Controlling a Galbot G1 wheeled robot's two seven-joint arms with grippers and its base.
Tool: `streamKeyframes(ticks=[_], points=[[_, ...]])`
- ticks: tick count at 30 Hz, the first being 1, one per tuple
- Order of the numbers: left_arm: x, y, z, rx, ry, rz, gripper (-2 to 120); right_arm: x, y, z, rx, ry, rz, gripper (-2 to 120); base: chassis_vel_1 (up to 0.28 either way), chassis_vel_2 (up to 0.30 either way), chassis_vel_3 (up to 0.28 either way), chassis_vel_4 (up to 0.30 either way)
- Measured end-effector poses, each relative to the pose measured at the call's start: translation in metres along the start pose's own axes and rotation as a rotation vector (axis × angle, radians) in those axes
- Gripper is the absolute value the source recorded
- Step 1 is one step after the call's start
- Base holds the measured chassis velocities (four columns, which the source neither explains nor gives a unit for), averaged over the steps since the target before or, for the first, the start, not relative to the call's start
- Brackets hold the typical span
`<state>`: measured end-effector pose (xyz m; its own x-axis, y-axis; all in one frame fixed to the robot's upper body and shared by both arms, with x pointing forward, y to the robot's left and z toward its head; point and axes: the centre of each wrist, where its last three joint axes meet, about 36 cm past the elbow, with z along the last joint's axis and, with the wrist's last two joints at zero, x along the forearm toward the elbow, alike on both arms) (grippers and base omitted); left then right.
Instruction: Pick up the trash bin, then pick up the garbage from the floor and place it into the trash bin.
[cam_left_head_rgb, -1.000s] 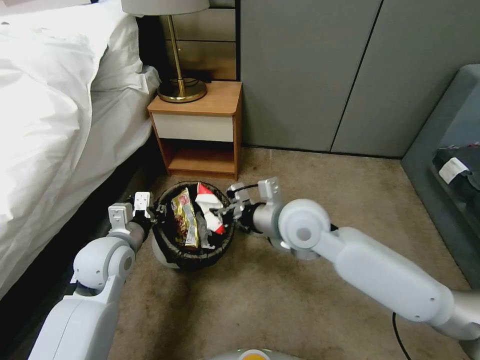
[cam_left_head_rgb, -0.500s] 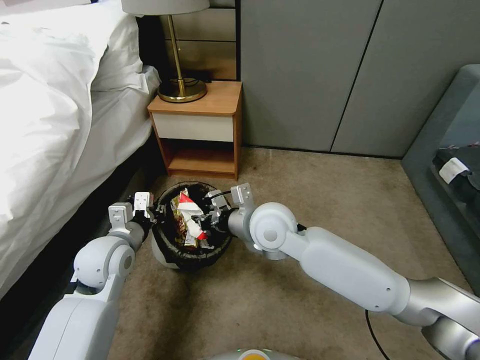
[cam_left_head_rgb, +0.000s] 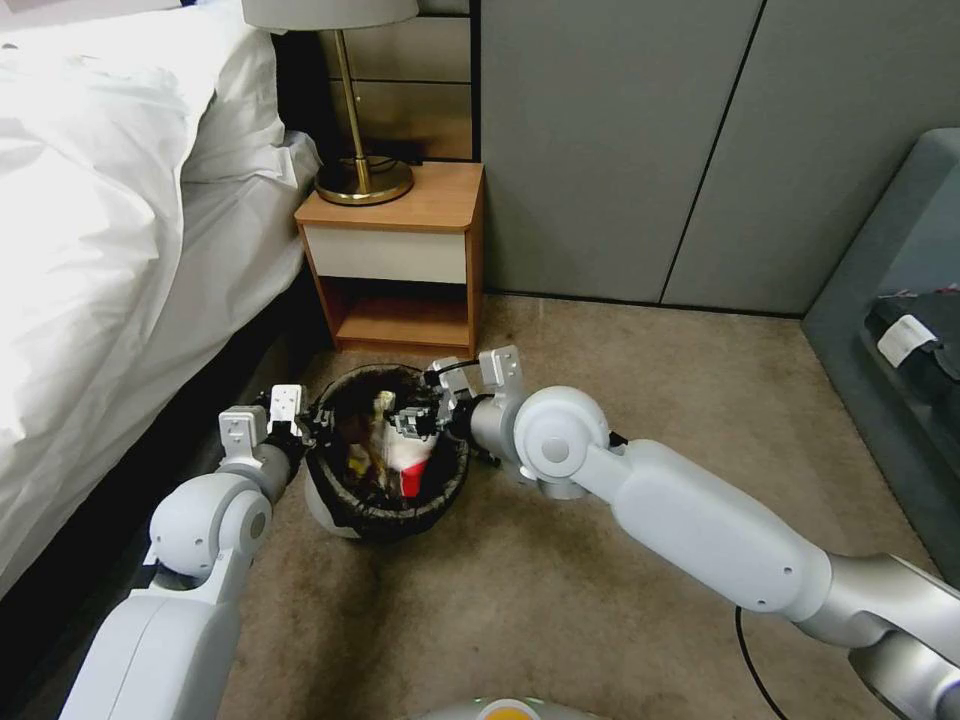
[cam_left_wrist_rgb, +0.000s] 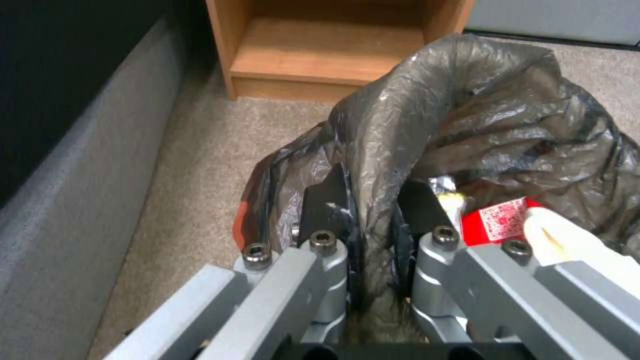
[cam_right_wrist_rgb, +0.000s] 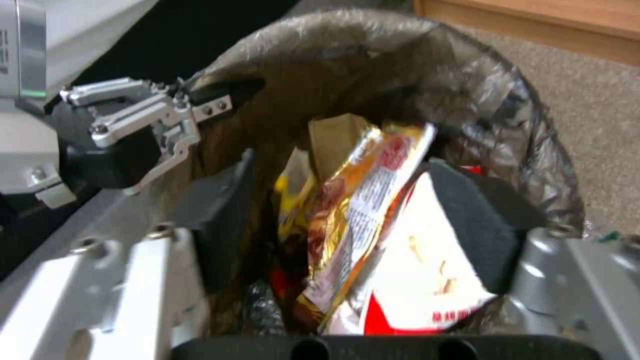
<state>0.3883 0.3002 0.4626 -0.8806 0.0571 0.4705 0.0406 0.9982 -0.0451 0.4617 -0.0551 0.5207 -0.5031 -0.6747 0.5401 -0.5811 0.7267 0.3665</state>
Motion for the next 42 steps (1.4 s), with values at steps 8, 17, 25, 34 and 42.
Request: streamKeyframes(ticks=[8,17,25,34,42], points=[[0.001,0.000,-0.002,-0.001,-0.004,0.001,5,0.004,-0.004,0.002,-0.011,0.000,0.003,98,0.000,0.000,0.000,0.000],[0.009,0.001,-0.011,-0.005,-0.034,0.008,5,0.061,-0.020,-0.023,0.036,-0.198,0.087,100,0.000,0.000,0.000,0.000],[0.024,0.001,-0.027,-0.021,-0.085,0.009,5,0.181,-0.074,-0.043,0.111,-0.699,0.447,100,0.000,0.000,0.000,0.000],[0.029,-0.006,-0.027,-0.017,-0.095,0.023,5,0.254,-0.132,0.040,0.325,-0.975,0.928,100,0.000,0.000,0.000,0.000],[0.033,-0.007,-0.024,-0.013,-0.089,0.023,5,0.211,-0.148,0.140,0.235,-0.896,1.078,100,0.000,0.000,0.000,0.000]])
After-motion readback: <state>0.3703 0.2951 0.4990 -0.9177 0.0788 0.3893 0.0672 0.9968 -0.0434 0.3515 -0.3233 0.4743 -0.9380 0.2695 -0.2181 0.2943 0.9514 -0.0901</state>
